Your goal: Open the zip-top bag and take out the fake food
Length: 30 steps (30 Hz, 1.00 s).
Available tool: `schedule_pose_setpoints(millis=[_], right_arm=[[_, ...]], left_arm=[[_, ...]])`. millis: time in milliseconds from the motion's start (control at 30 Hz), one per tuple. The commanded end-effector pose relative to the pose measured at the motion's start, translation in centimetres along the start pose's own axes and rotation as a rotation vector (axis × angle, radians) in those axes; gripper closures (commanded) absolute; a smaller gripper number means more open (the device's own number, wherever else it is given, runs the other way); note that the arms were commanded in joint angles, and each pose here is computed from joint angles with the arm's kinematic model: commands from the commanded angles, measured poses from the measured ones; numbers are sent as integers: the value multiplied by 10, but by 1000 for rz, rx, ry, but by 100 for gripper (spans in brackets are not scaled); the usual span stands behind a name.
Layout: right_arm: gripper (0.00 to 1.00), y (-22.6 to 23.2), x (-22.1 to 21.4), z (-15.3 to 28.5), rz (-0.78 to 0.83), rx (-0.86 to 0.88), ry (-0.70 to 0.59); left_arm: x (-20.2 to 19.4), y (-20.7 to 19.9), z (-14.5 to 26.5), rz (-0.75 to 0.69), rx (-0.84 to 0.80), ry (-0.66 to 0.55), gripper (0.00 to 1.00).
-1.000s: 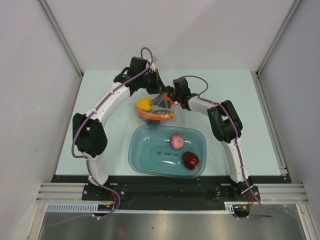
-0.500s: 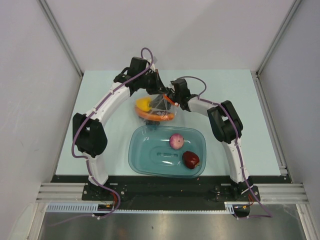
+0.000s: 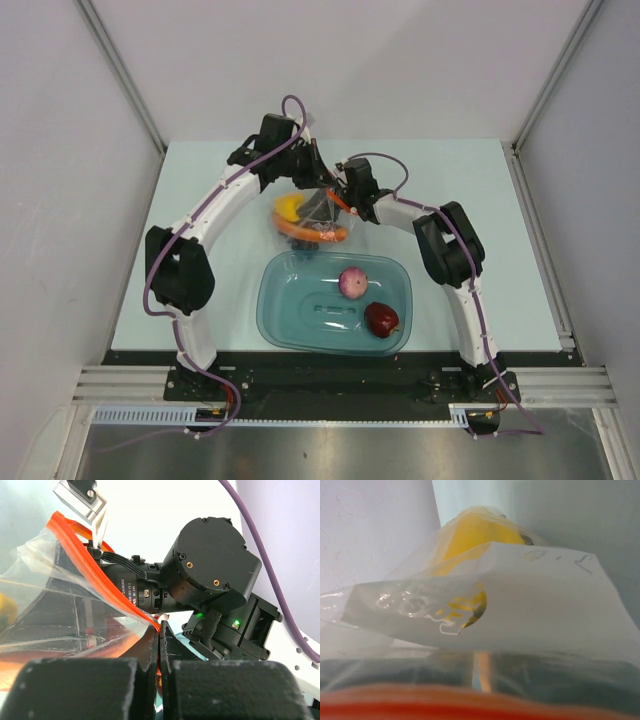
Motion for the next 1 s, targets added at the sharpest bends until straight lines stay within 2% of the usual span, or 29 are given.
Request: schedule_pose_setpoints(millis=[0, 133, 367, 500, 733, 967], right_arm=[[88, 29, 0, 7, 67, 75, 11], [100, 39, 5, 25, 94, 63, -10], [100, 57, 14, 66, 159, -25, -53], [100, 68, 16, 83, 256, -82, -70], [100, 67, 16, 118, 318, -213, -85], [100, 83, 29, 167, 421, -286, -162]], left_arm=[[16, -19, 15, -59, -58, -68, 100], [18, -16, 18, -75, -32, -79, 100], [19, -5, 22, -91, 5, -84, 100], [20, 1, 23, -86, 16, -86, 100], [32, 4, 28, -77, 16, -119, 100], [43, 10, 31, -67, 19, -142, 100]])
Point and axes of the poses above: each gripper's point midway between its finger pads, its own z axis back along the fingers, its own y axis along the line the jaws close on, x = y × z, the point moved 4 cm from there along z, back along the fingers, and after that the axes turned 9 degrees about -z, right-handed, at the moved point
